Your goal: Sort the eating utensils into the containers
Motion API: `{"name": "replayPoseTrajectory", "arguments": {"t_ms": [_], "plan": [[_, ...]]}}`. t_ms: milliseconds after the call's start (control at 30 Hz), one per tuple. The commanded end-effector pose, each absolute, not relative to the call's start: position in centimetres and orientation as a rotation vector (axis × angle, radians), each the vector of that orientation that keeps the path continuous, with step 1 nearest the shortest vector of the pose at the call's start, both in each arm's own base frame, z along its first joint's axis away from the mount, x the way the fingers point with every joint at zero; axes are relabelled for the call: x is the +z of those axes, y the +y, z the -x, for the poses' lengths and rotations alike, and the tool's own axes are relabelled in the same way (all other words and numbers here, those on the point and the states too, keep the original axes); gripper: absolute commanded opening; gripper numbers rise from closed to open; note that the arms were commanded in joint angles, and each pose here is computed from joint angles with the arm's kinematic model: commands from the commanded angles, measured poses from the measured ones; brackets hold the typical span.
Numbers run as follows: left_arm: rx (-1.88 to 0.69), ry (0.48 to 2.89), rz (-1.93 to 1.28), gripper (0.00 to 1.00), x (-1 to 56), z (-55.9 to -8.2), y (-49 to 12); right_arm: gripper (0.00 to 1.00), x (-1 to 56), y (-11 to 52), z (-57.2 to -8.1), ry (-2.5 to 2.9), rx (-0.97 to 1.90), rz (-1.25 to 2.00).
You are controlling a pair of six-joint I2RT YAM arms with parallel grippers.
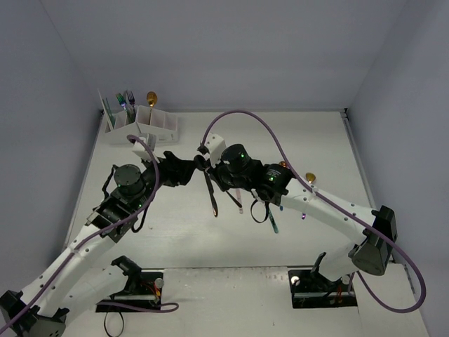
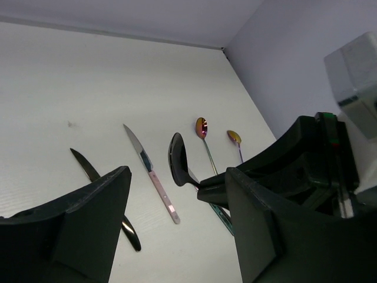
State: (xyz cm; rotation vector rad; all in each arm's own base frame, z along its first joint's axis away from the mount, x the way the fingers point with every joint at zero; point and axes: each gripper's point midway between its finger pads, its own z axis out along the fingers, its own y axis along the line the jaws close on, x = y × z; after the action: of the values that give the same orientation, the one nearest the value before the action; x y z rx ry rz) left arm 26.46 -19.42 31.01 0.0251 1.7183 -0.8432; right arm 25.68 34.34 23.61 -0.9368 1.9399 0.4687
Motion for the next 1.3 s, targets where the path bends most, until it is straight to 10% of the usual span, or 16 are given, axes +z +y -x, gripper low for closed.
{"name": "replayPoseTrajectory", "arguments": {"t_ms": [0, 267, 700, 900, 1267], "plan": [[-0.862, 1.627, -0.024, 0.6, 34.2, -27.7, -20.1, 0.0, 28.8, 35.7, -25.8, 1.82, 0.574, 0.843], [-0.838, 1.657, -0.047, 0.58, 33.7, -29.4, -21.2, 0.0, 28.8, 36.3, -25.3, 1.807, 0.622, 0.859], [-0.833, 1.661, -0.114, 0.0, 33.0, -30.0, -22.2, 0.01, 28.5, 36.3, -26.0, 1.793, 0.601, 0.85], [-0.641, 1.629, -0.114, 0.0, 33.1, -31.7, -19.4, 0.55, 28.3, 36.1, -26.6, 1.804, 0.58, 0.825], [-0.143, 1.642, -0.057, 0.0, 37.6, -41.3, -6.1, 0.79, 28.1, 30.2, -25.9, 1.867, 0.539, 0.571]]}}
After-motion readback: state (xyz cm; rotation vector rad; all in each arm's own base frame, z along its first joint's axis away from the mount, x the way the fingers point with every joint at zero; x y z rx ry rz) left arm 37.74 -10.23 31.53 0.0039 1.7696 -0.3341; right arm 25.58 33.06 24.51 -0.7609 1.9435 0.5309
